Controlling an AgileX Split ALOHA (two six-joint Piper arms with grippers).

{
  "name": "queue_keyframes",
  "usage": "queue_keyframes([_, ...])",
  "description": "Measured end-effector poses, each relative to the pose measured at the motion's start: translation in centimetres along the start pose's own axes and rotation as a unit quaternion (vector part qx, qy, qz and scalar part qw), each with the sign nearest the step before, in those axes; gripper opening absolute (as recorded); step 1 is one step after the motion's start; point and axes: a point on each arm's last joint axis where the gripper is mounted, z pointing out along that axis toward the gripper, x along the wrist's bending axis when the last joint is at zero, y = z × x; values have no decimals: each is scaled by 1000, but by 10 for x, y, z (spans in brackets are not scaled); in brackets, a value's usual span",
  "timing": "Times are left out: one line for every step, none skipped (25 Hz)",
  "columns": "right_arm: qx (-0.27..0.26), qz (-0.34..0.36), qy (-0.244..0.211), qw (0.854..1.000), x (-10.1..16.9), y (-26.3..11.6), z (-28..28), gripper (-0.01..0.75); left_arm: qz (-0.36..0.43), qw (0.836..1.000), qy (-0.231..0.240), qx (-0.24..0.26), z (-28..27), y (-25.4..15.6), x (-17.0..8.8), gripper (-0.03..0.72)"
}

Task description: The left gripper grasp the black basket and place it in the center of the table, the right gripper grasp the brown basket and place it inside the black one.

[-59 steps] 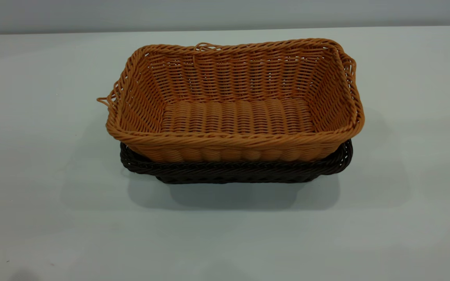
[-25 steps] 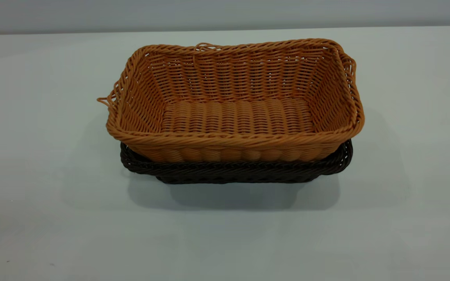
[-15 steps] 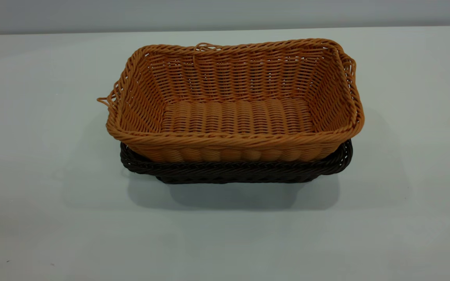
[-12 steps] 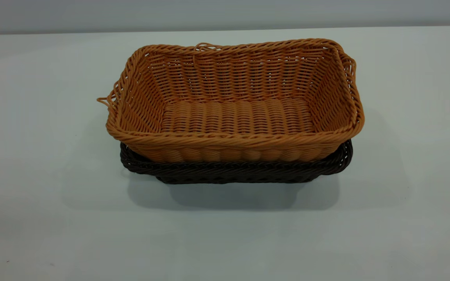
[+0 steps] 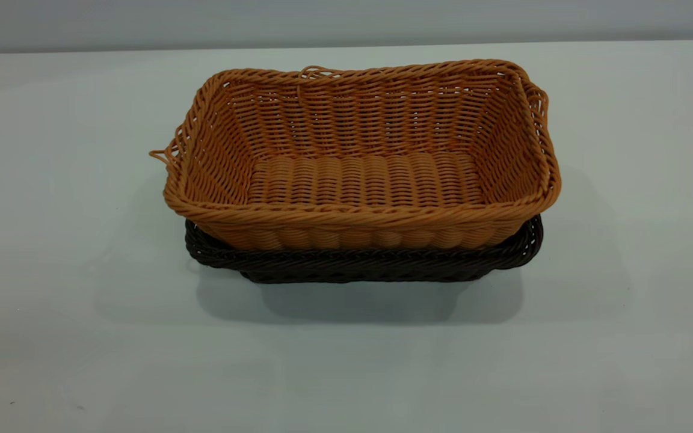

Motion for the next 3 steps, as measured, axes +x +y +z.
queue_keyframes([0,0,0,1000,0,0,0,439,0,1000,0,0,0,0,0,318])
queue_keyframes([0,0,0,1000,0,0,0,439,0,1000,0,0,0,0,0,318])
queue_keyframes([0,0,0,1000,0,0,0,439,0,1000,0,0,0,0,0,318])
